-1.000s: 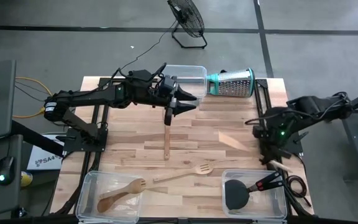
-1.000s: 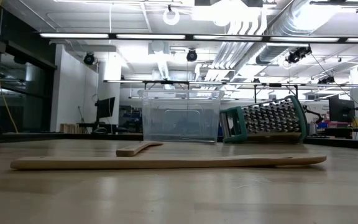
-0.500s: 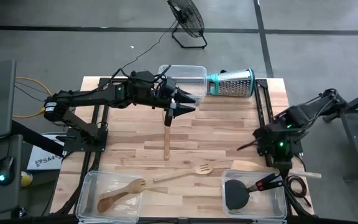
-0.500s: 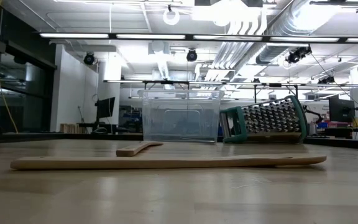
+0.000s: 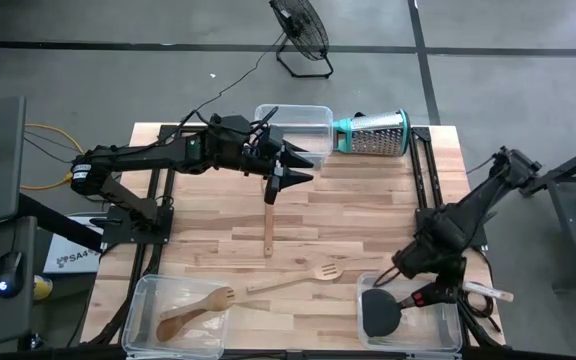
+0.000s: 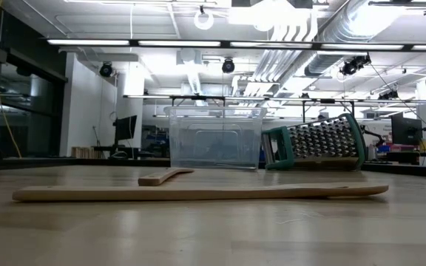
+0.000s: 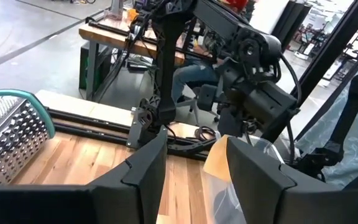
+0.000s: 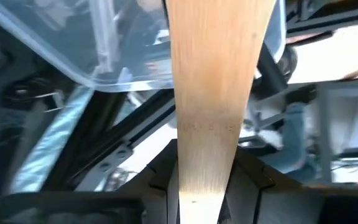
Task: Pick & Place Kitchen Items
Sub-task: Put the brown spatula into the bottom right transparent bin
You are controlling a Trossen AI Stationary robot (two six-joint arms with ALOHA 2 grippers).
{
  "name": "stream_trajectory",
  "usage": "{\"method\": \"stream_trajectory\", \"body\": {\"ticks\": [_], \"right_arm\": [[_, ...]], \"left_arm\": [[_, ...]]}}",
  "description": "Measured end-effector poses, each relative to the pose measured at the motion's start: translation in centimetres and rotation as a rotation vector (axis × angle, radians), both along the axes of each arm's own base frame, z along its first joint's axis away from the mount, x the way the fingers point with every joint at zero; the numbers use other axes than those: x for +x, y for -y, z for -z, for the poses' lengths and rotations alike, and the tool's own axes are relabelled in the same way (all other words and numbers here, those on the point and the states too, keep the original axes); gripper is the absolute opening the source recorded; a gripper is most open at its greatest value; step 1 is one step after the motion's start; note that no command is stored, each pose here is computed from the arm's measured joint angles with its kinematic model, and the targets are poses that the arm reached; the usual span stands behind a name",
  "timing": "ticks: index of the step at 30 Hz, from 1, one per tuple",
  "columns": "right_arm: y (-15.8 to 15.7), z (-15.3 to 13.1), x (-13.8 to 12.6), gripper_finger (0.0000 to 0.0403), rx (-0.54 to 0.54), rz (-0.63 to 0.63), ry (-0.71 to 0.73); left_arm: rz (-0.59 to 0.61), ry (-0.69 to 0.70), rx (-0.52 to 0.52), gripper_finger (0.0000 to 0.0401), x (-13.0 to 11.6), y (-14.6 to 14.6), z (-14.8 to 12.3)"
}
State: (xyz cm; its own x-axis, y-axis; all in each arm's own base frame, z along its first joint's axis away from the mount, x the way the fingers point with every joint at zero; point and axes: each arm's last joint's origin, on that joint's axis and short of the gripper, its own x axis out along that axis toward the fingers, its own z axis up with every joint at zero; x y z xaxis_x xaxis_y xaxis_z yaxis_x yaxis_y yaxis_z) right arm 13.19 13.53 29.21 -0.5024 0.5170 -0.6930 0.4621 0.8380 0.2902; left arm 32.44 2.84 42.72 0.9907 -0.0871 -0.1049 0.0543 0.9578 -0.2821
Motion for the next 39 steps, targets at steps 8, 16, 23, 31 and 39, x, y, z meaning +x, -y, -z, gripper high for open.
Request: {"method": "stream_trajectory", "body": {"ticks": [8,16,23,31,39], "right_arm": [[0.1,-0.1,-0.8,0.0085,-0.098,0.006,0.017],[1.6,-1.8,-2.5,0.0085,0.002,-0.027,0.102],[1.5,-2.8,-2.9,0.0085,0.119,-0.043,0.272],[-0.9,-2.4,-1.2,0.0085,0.162,-0.08,0.48],[-2.8,-0.1,-0.9,0.0085,0.102,-0.269,0.395]], "left_arm": [[0.0,-0.005,0.0,0.0168,0.0,0.0,0.0],[0.0,-0.005,0.0,0.0168,0.0,0.0,0.0],[0.0,-0.005,0.0,0.0168,0.0,0.0,0.0],[0.0,-0.005,0.0,0.0168,0.0,0.0,0.0],[0.0,-0.039,-0.004,0.0168,0.0,0.0,0.4]]}}
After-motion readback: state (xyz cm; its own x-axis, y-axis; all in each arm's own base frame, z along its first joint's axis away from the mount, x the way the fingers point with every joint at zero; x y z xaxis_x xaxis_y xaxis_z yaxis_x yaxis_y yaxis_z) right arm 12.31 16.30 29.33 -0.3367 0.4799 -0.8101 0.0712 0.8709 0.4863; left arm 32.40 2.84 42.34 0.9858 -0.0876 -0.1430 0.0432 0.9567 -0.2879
